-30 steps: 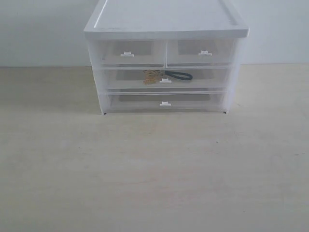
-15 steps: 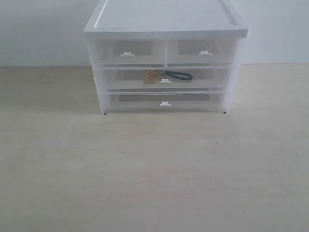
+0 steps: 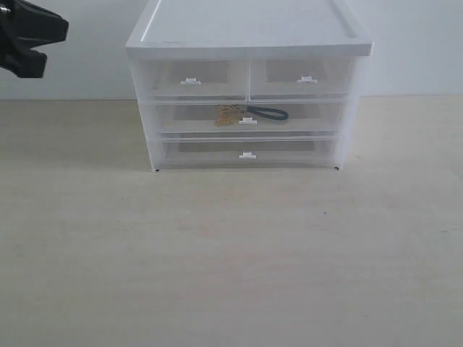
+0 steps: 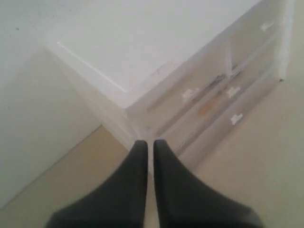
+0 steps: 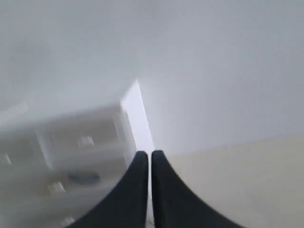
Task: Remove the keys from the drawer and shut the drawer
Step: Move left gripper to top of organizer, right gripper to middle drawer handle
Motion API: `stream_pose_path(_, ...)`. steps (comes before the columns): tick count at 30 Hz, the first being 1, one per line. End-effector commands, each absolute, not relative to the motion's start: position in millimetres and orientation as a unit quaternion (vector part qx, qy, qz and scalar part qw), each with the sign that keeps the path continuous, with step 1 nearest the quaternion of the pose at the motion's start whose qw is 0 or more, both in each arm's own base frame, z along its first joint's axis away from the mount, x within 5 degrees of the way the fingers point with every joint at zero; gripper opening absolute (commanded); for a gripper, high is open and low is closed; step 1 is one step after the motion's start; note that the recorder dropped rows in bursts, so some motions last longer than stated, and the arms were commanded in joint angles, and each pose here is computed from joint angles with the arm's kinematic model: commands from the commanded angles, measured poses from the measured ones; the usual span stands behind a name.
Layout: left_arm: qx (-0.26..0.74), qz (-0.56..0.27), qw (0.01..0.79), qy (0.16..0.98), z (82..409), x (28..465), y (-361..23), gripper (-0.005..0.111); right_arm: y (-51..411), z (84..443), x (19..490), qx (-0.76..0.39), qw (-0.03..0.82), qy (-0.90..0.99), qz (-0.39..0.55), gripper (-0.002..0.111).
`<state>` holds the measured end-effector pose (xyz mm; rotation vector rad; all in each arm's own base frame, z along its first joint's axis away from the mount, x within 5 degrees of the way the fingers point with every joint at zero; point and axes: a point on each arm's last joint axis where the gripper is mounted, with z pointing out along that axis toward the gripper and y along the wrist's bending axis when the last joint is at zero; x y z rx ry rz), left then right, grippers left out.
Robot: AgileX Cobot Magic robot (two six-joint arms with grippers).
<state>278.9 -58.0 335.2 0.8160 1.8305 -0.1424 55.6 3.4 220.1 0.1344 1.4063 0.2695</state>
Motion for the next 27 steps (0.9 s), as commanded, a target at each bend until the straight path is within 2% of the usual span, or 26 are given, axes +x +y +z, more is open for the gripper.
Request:
stream_pose_path(1, 0.382, -0.034, 0.508, 0.771, 307.2, 317.2, -60.6, 0.004, -5.4, 240.9, 49.3, 0.228, 0.770, 0.502, 0.321, 0.000)
stream_pose_path(3, 0.404, -0.027, 0.489, 0.773, 290.3, 334.0, -62.0, 0.004, -6.0, 242.7, 48.5, 0.265, 0.748, 0.473, 0.381, 0.000)
stream_pose_path(5, 0.434, -0.019, 0.473, 0.766, 274.4, 348.3, -67.0, 0.004, -1.2, 248.4, 47.3, 0.209, 0.770, 0.496, 0.343, 0.000)
stream_pose_path(9, 0.467, -0.024, 0.455, 0.758, 254.9, 367.1, -81.1, 0.004, 12.0, 287.8, 49.6, 0.085, 0.792, 0.539, 0.274, 0.000)
stream_pose_path(11, 0.487, -0.027, 0.450, 0.748, 249.1, 370.0, -91.4, 0.004, 16.1, 305.1, 64.1, 0.068, 0.769, 0.580, 0.258, 0.000)
stream_pose_path(15, 0.517, -0.019, 0.453, 0.726, 250.0, 367.1, -106.8, 0.004, 29.0, 314.6, 111.2, 0.051, 0.701, 0.653, 0.282, 0.000)
stream_pose_path(21, 0.522, -0.015, 0.479, 0.705, 261.1, 369.3, -117.5, 0.004, 55.9, 286.7, 194.7, -0.004, 0.594, 0.724, 0.350, 0.000)
stream_pose_path(27, 0.525, -0.010, 0.492, 0.695, 268.2, 374.2, -119.1, 0.004, 62.7, 232.0, 250.2, 0.035, 0.499, 0.787, 0.361, 0.000)
